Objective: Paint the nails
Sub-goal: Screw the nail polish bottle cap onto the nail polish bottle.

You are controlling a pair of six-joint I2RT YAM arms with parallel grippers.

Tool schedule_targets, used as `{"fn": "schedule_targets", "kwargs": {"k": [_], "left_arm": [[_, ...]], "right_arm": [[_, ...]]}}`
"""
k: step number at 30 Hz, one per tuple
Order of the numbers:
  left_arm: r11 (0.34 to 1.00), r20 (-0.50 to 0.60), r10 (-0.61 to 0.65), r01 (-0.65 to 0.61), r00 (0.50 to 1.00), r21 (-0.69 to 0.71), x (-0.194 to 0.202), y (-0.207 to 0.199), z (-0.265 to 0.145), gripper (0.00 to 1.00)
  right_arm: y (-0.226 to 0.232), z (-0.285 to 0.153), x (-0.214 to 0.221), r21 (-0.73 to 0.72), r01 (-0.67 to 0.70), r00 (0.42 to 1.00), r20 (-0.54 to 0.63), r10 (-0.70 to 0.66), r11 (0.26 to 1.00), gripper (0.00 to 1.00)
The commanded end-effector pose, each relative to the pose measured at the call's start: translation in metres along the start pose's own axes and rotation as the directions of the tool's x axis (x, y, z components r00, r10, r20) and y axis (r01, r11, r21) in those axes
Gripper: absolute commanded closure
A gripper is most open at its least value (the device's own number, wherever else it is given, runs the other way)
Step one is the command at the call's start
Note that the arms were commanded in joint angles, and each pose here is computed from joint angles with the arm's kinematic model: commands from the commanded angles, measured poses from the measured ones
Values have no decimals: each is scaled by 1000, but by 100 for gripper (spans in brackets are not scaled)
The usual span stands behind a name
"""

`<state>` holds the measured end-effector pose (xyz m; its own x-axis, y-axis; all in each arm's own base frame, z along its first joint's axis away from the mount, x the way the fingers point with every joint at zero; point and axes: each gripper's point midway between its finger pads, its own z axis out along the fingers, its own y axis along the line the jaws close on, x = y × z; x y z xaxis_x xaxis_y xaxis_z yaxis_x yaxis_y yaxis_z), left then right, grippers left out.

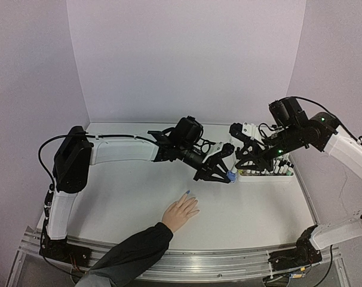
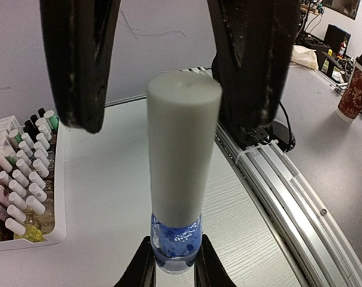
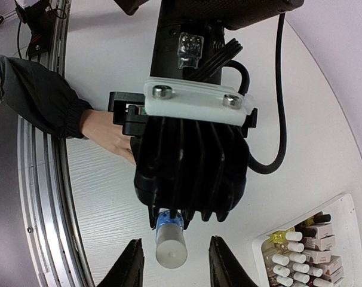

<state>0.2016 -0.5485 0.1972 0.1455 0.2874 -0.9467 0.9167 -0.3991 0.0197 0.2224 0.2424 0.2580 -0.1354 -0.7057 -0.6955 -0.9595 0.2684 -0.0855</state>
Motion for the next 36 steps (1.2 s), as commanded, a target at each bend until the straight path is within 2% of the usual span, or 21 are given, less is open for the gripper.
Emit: {"fn": "schedule_targets", "kwargs": {"k": [1,7,15,19,26,29,33,36], "left_arm": [[996,58,86,-87,995,10,-39,-4,-8,100],[997,60,80,-81,995,10,-40,-4,-7,100],[996,87,45,-38,995,-74,-52,11,-12,100],[984,123,58,-36,991,-174,-65,26,-19,100],[945,159,51,4,986,-328,-75,52,-29,100],[921,169,66,5,983,-390,-80,62,-34,100],[879,160,85,1,983,-476,-81,77,-41,100],[848,145,96,-5,985,-529,-79,86,-44,100]], "right_arm": [[6,-8,-13,-22,13,998,69,-12,1000,68],[6,-4,-13,-40,-1,998,65,4,999,81],[4,0,0,-16,-47,998,29,47,999,100],[-8,7,2,32,-110,994,19,109,993,100],[-40,10,-9,185,-227,970,129,206,956,100],[-49,18,-9,229,-262,963,131,237,938,100],[-68,28,-7,333,-316,948,131,289,888,100],[-84,34,-6,412,-393,919,153,362,822,100]]}}
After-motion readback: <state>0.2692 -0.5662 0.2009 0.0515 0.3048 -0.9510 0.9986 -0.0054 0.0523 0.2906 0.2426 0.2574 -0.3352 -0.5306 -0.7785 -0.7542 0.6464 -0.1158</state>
